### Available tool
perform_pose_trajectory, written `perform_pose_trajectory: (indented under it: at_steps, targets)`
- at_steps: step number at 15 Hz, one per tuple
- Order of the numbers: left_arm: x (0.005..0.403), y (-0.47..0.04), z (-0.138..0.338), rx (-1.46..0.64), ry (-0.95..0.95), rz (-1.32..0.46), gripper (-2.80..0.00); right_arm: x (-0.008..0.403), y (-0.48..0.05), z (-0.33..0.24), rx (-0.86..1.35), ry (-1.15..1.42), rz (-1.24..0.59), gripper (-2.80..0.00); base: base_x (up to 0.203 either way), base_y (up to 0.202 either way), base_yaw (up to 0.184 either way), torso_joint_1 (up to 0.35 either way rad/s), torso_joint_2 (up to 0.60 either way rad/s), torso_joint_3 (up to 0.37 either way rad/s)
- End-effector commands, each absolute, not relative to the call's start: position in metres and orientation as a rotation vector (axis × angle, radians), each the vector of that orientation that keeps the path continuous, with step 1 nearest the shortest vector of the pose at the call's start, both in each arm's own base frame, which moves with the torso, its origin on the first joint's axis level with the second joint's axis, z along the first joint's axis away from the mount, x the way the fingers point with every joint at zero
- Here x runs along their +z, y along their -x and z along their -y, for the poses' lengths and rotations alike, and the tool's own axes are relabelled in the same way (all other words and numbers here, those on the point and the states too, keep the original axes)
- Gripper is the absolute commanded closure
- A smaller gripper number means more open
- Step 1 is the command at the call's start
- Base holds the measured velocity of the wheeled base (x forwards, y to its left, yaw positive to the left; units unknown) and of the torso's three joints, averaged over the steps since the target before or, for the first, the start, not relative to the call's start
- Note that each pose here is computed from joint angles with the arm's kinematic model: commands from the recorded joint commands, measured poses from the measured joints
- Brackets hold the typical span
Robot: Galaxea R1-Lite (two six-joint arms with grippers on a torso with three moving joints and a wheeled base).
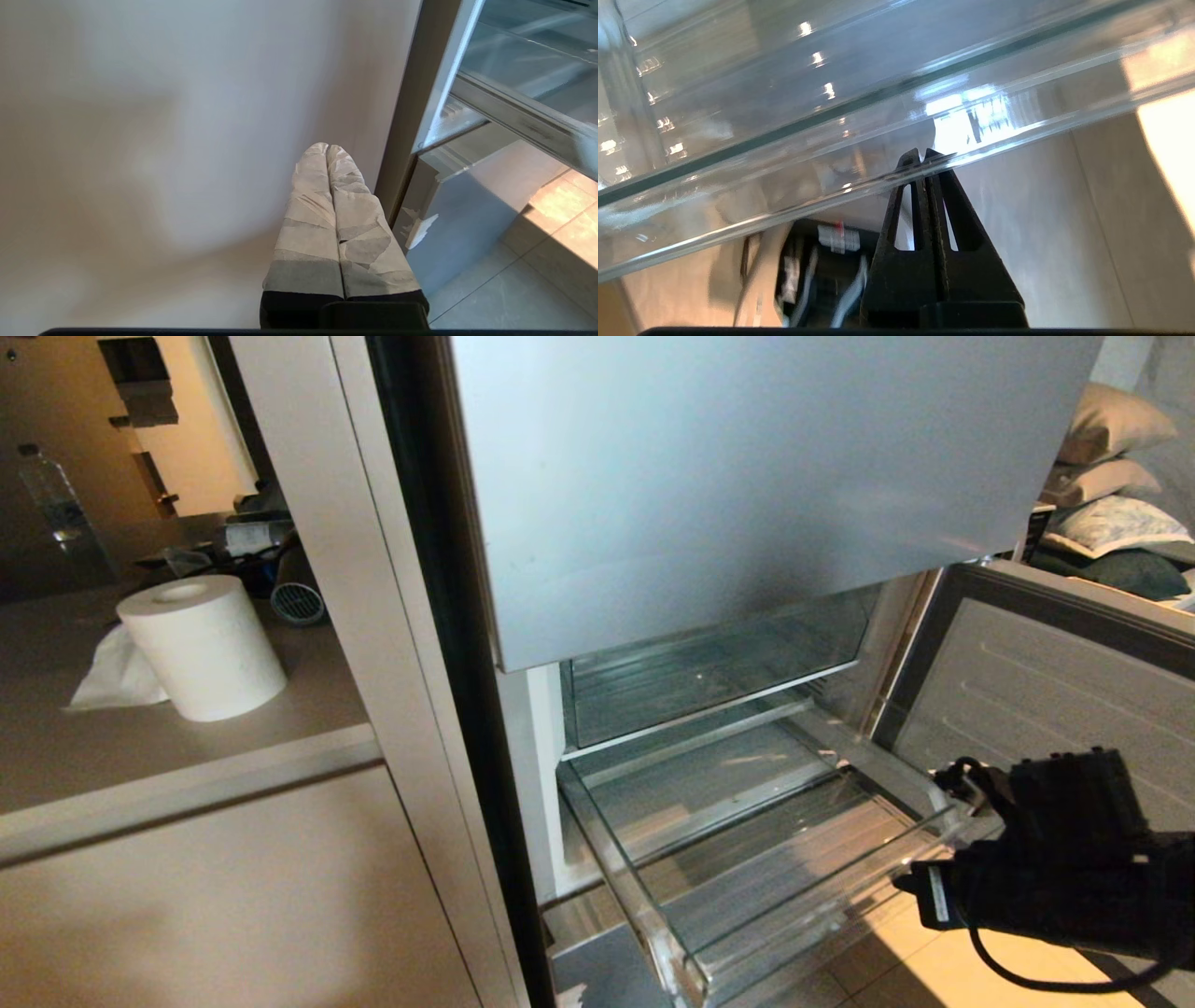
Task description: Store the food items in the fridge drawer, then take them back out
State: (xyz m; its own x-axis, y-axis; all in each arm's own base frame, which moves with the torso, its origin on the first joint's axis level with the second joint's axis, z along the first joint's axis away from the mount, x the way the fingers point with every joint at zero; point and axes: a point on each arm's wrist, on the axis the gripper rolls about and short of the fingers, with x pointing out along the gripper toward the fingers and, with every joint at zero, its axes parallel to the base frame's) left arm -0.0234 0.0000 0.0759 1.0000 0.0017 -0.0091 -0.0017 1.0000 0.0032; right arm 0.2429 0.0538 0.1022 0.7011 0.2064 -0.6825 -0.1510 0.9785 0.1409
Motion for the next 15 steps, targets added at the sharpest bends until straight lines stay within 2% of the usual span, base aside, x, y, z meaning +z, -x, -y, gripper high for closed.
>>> perform_pose_trajectory:
  at_steps: [1,5,15]
  targets:
    - [0.076,0.023,0.0,0.003,-0.003,-0.009,0.0,0.081,-0.281,-0.065,0.201,-0.077,-0.785,0.0,0.0,0.0,0.0,0.0,0.0,0.0]
    - [0.076,0.023,0.0,0.003,-0.003,-0.009,0.0,0.105,-0.32,-0.099,0.198,-0.338,-0.536,0.0,0.0,0.0,0.0,0.0,0.0,0.0]
    - [0.076,0.023,0.0,0.003,-0.003,-0.009,0.0,0.132,-0.215,-0.081,0.264,-0.281,-0.484,0.0,0.0,0.0,0.0,0.0,0.0,0.0]
